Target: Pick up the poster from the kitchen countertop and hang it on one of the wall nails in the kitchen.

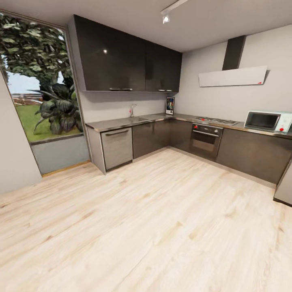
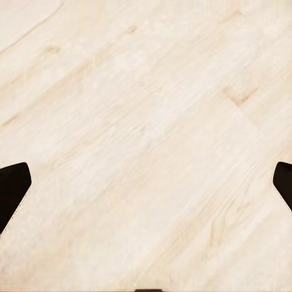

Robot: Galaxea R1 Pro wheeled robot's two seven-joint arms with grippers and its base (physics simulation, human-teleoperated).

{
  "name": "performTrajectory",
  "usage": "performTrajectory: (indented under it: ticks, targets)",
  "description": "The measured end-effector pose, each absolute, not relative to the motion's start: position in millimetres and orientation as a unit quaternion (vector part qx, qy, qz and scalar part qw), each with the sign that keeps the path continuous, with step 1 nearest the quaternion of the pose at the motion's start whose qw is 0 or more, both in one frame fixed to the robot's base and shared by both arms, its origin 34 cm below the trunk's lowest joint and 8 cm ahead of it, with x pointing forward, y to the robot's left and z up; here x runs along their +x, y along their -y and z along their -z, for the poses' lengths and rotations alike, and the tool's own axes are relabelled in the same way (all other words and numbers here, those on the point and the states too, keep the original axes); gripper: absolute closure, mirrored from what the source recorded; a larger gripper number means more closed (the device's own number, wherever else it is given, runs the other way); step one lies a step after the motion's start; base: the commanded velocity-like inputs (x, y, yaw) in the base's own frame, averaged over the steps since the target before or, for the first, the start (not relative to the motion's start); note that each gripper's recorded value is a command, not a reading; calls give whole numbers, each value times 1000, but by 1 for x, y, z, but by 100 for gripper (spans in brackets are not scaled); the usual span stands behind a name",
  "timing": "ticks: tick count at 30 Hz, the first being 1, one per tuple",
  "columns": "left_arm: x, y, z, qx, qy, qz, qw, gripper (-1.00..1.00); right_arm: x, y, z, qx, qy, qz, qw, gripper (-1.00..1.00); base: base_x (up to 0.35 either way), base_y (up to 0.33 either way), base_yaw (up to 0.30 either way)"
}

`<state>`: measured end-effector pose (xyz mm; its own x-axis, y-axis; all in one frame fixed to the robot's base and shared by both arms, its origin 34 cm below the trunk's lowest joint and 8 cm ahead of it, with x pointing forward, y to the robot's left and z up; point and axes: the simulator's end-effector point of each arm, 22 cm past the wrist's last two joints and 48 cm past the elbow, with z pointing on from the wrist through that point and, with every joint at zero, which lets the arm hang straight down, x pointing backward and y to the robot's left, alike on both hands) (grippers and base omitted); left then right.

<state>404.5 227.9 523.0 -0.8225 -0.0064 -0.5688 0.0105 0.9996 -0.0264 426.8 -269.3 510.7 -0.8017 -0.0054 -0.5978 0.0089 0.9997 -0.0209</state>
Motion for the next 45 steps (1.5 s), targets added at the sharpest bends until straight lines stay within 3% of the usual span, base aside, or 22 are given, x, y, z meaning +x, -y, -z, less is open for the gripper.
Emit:
performTrajectory:
  ticks: [45]
  targets:
    - [404, -228, -523, 1, -955, 13, 298, -100, 410, 270, -501, 0, -955, 12, 296, -100, 336, -18, 0]
